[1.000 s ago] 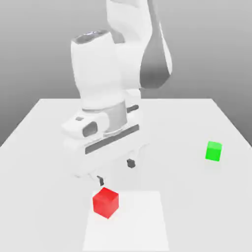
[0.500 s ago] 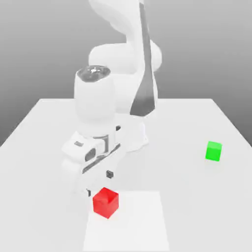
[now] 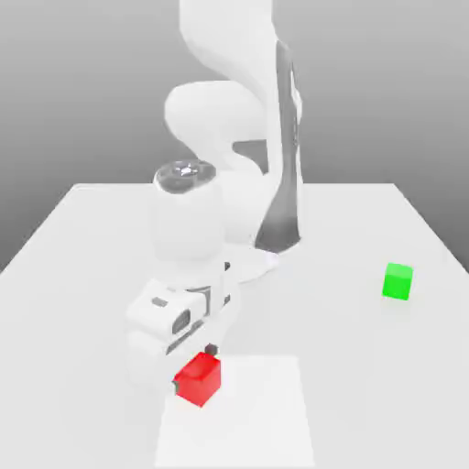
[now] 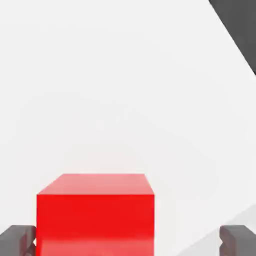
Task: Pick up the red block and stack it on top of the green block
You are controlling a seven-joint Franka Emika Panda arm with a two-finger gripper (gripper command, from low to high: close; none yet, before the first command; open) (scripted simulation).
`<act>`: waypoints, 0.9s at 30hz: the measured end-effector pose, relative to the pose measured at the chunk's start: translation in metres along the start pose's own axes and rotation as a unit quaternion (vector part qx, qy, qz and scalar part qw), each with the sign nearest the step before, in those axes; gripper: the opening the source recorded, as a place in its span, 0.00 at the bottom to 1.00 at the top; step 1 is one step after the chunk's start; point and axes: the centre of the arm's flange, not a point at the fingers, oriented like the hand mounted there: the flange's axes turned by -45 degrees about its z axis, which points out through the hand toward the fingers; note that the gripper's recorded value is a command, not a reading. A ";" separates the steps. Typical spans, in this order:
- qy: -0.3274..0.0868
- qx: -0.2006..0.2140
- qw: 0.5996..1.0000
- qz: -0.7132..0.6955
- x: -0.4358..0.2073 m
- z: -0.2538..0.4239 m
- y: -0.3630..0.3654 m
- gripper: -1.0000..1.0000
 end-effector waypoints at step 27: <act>0.002 -0.007 1.000 0.001 0.001 -0.060 0.006 0.00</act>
